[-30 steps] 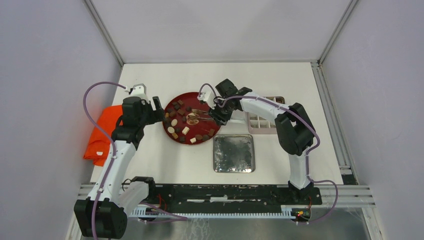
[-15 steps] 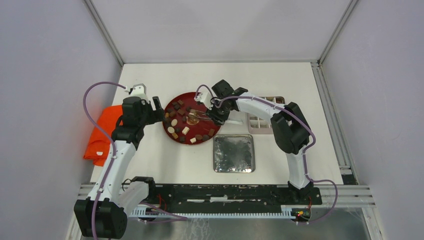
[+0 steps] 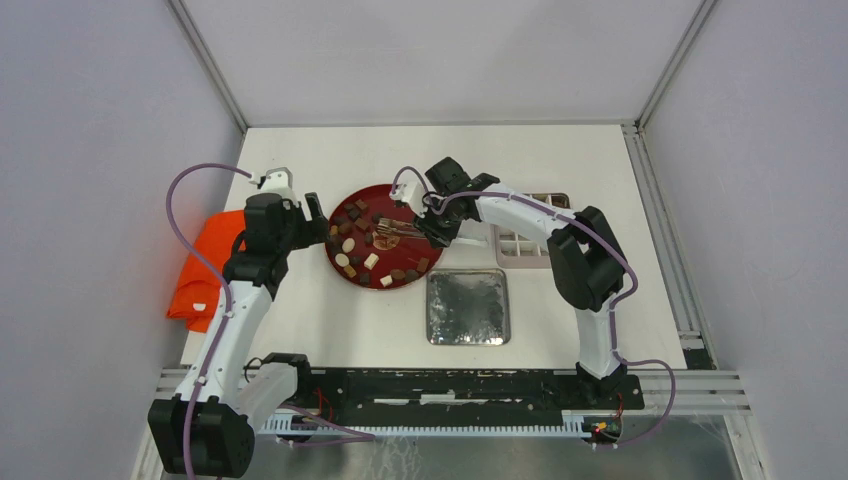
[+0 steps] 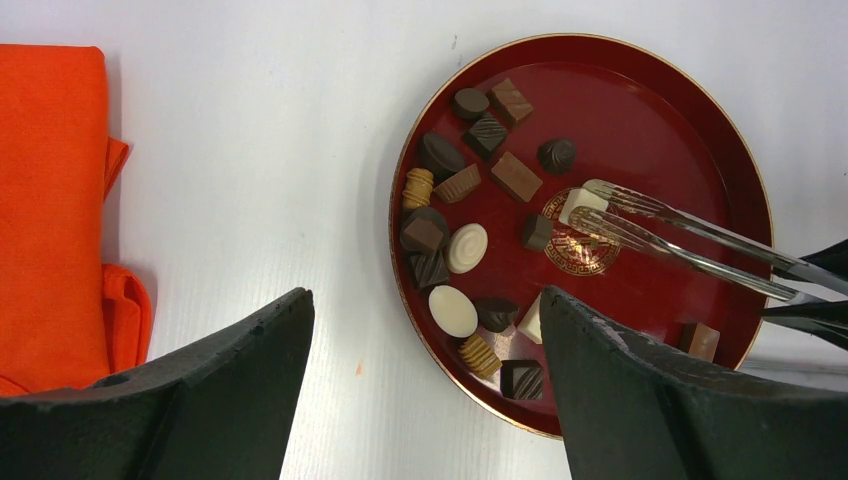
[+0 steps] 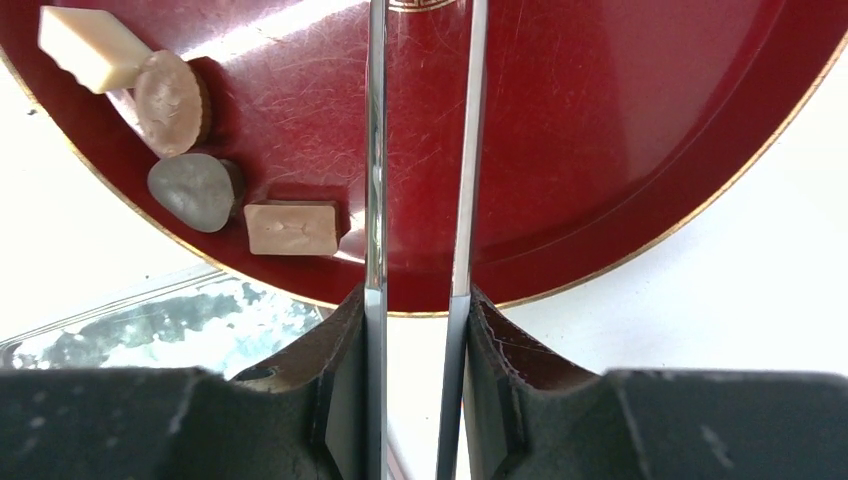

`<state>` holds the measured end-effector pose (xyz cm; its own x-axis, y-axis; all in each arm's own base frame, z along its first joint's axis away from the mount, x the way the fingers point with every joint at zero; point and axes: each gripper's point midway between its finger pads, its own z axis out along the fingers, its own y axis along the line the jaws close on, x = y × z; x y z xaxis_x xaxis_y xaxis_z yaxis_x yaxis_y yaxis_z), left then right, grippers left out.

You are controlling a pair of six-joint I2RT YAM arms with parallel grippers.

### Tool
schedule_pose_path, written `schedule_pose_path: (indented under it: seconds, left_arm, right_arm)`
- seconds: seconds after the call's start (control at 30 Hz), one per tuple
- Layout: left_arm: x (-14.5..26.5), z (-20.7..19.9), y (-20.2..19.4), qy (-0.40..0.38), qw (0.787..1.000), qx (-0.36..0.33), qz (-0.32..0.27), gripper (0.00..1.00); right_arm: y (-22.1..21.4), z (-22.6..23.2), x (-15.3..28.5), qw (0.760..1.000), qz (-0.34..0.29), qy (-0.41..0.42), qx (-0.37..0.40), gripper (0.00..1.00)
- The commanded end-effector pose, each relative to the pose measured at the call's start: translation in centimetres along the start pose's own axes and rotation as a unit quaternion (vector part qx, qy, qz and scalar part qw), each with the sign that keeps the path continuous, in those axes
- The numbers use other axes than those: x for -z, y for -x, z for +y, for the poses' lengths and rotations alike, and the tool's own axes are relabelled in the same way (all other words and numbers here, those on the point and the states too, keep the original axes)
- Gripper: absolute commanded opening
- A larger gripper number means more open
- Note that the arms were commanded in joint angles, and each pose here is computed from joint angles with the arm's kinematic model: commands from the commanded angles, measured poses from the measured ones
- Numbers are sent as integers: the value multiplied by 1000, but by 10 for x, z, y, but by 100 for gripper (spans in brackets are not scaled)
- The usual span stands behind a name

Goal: Pack the chocolate
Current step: Place the fake chocolate in the packing box.

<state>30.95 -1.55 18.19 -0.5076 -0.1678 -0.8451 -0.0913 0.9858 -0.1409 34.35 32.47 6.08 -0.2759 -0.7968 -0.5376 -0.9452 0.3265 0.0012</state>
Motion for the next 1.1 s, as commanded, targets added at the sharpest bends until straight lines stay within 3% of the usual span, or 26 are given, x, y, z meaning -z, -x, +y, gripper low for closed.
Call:
schedule_pose_path:
  seconds: [0.0,0.33,0.57,0.83,1.07]
  left_arm:
    - [4,2,8,3,1000,-19,-16,88]
    - [6,2,9,2,1000,-18,-18,88]
    - [6,1,9,-3,1000,-18,-17,88]
    - [4,-3,7,-11,1000,-17,-13,88]
    - [4,-4,7,-15,1000,-18,-12,88]
  right_arm:
    - [32,4,41,998,-62,-7,23,1]
    - [-2,4,102,993,-115,-7,24,0]
    - [-83,-38,167,988,-116,-81,-65,0]
    - [-201,-75,239,963,-77,-184,-179,0]
    - [-279,-85,267,945,-37,-214,-245,4]
